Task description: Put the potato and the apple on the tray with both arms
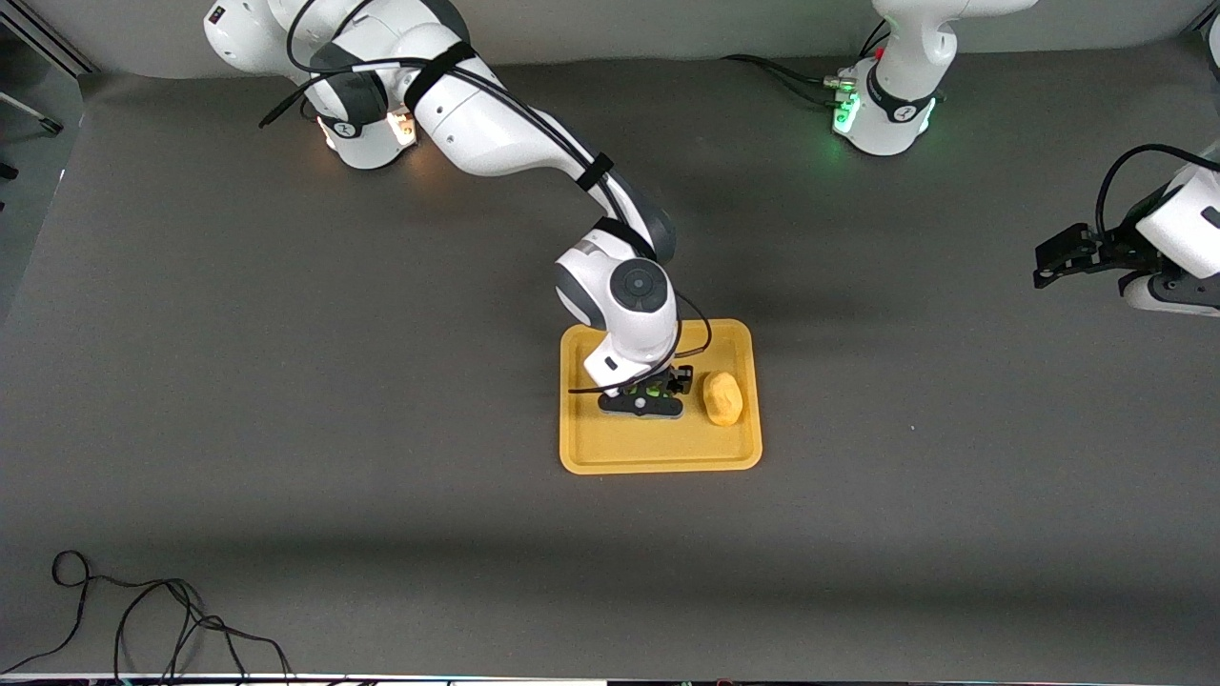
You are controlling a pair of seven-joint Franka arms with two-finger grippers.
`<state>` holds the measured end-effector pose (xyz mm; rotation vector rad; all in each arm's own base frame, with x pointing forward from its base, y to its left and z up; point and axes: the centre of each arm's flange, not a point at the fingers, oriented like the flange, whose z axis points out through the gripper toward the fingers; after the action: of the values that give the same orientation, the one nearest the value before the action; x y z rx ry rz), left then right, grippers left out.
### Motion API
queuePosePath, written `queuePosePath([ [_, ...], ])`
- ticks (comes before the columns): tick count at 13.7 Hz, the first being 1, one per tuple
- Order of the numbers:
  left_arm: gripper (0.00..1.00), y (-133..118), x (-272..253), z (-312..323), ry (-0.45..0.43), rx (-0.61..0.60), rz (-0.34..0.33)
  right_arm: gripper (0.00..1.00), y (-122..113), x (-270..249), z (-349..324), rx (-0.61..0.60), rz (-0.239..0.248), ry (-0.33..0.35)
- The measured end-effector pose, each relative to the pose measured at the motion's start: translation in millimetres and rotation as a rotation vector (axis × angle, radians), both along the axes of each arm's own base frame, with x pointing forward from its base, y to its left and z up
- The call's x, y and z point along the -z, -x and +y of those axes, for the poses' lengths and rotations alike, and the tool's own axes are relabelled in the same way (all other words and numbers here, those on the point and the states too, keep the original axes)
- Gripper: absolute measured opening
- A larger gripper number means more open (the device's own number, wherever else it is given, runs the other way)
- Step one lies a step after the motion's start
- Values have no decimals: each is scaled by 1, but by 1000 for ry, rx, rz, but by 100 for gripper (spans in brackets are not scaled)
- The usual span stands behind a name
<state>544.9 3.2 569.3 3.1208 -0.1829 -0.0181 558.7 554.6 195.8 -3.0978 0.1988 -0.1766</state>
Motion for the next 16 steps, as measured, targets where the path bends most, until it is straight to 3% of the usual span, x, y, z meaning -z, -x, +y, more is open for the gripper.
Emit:
queuePosePath([
  [3, 100, -1, -1, 0, -1, 0, -7, 99, -4, -10, 0, 4, 0, -1],
  [6, 100, -1, 0, 1, -5, 0, -11, 100, -4, -65, 2, 7, 24, 9],
  [11, 100, -2, -1, 1, -5, 0, -15, 100, 7, -213, -22, 28, 64, 11],
  [13, 100, -2, -1, 1, -6, 0, -17, 100, 5, -274, -56, 55, 69, 27],
  [16, 100, -2, -1, 1, -7, 1, -17, 100, -6, -343, -142, 21, 96, 108],
])
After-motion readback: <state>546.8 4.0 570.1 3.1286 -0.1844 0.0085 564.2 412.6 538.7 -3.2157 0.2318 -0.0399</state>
